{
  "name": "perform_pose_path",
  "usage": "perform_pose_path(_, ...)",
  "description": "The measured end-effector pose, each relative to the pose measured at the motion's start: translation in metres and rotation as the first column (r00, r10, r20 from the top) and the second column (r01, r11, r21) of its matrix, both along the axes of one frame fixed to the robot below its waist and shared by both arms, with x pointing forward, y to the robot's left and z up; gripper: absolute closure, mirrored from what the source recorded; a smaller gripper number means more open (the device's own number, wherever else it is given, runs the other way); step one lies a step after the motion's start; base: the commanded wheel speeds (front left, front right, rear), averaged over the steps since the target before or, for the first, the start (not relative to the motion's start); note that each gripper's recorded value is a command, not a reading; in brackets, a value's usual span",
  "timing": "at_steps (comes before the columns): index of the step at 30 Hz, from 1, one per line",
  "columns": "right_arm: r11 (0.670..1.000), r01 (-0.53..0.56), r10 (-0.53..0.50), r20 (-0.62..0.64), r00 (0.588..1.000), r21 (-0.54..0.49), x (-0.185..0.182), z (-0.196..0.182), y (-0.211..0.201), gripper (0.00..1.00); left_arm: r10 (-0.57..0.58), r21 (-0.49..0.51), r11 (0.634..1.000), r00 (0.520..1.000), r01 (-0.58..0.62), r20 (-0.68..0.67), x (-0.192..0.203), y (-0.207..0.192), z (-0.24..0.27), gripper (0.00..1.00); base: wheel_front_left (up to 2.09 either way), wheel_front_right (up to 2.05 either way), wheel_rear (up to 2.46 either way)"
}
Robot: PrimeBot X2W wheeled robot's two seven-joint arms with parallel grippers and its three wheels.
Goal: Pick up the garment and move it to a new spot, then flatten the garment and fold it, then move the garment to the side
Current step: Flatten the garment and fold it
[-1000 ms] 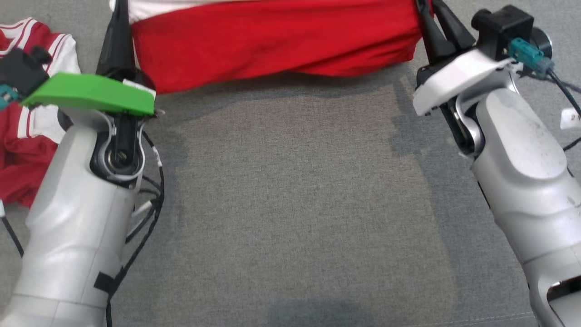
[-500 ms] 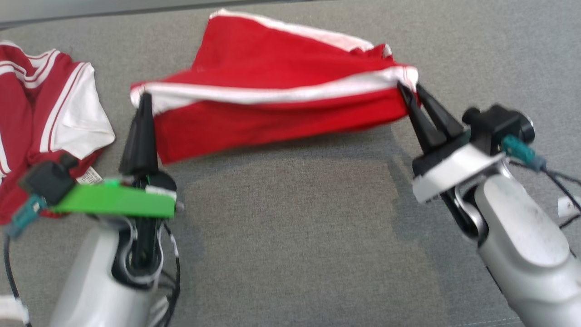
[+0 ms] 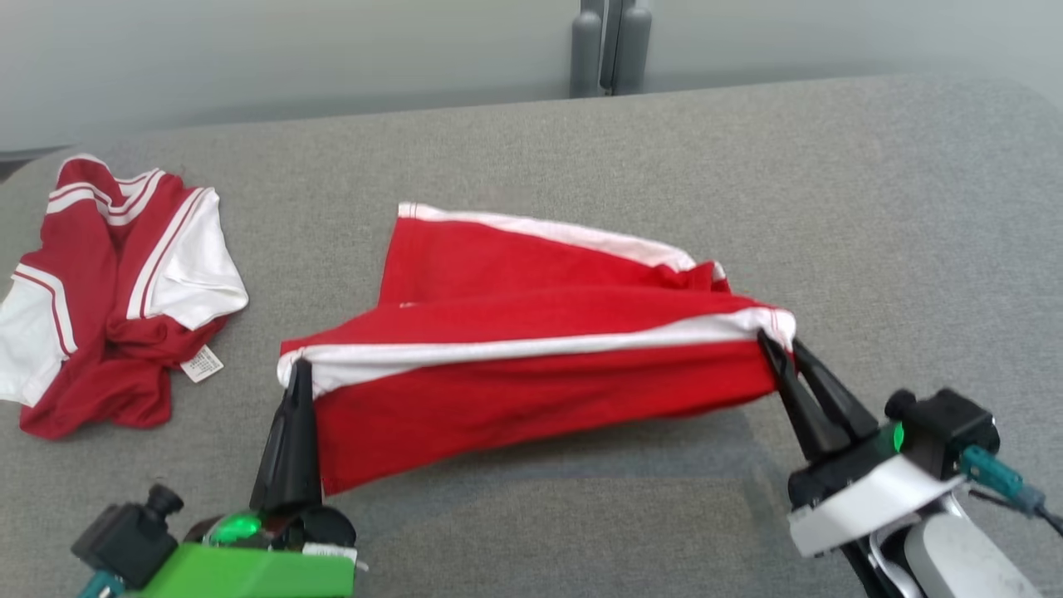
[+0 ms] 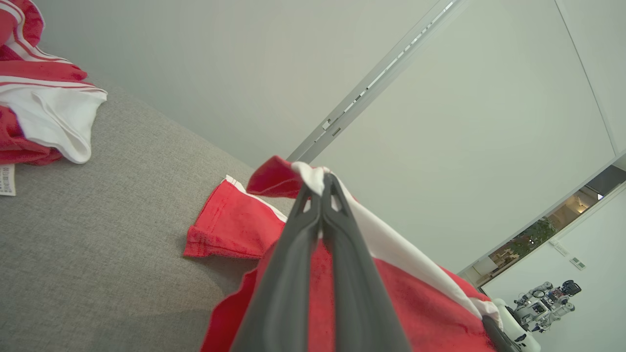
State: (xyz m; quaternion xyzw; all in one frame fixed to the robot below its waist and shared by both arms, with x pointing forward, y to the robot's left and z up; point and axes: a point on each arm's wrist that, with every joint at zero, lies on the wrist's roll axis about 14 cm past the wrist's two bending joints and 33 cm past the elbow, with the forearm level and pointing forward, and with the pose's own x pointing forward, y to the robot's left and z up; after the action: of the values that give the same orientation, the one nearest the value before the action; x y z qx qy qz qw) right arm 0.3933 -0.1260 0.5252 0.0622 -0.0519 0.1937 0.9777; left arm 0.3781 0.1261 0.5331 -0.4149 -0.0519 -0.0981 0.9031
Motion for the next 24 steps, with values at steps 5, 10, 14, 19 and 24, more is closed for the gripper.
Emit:
perform_pose_path(5, 0.999, 0.029, -0.028, -0.022, 0.999, 0.015, -0.027, -0.005, -0.009, 1.0, -0.004, 0.015, 1.0, 1.0, 0.004, 0.007, -0.021, -0.003, 0.003, 1.0, 0.0, 0.0, 0.0)
perform_pose_path(10, 0.997, 0.069, -0.066, -0.074, 0.995, 0.037, -0.038, -0.018, -0.019, 1.0, -0.021, 0.014, 1.0, 1.0, 0.021, -0.021, -0.026, -0.009, -0.005, 1.0, 0.0, 0.0, 0.0)
perform_pose_path(14, 0.997, 0.06, -0.054, -0.13, 0.99, 0.043, -0.042, -0.034, -0.015, 1.0, -0.042, 0.019, 0.999, 0.999, 0.043, -0.032, -0.023, -0.016, -0.009, 1.0, 0.0, 0.0, 0.0)
perform_pose_path(19, 0.999, 0.04, -0.034, -0.156, 0.987, 0.033, -0.036, -0.043, -0.009, 1.0, -0.065, 0.044, 0.997, 0.997, 0.067, -0.048, -0.011, -0.019, -0.017, 1.0, 0.0, 0.0, 0.0)
perform_pose_path(24, 0.999, 0.039, -0.032, -0.171, 0.985, 0.036, -0.028, -0.047, -0.006, 1.0, -0.098, 0.077, 0.992, 0.993, 0.102, -0.059, 0.002, -0.026, -0.023, 1.0, 0.0, 0.0, 0.0)
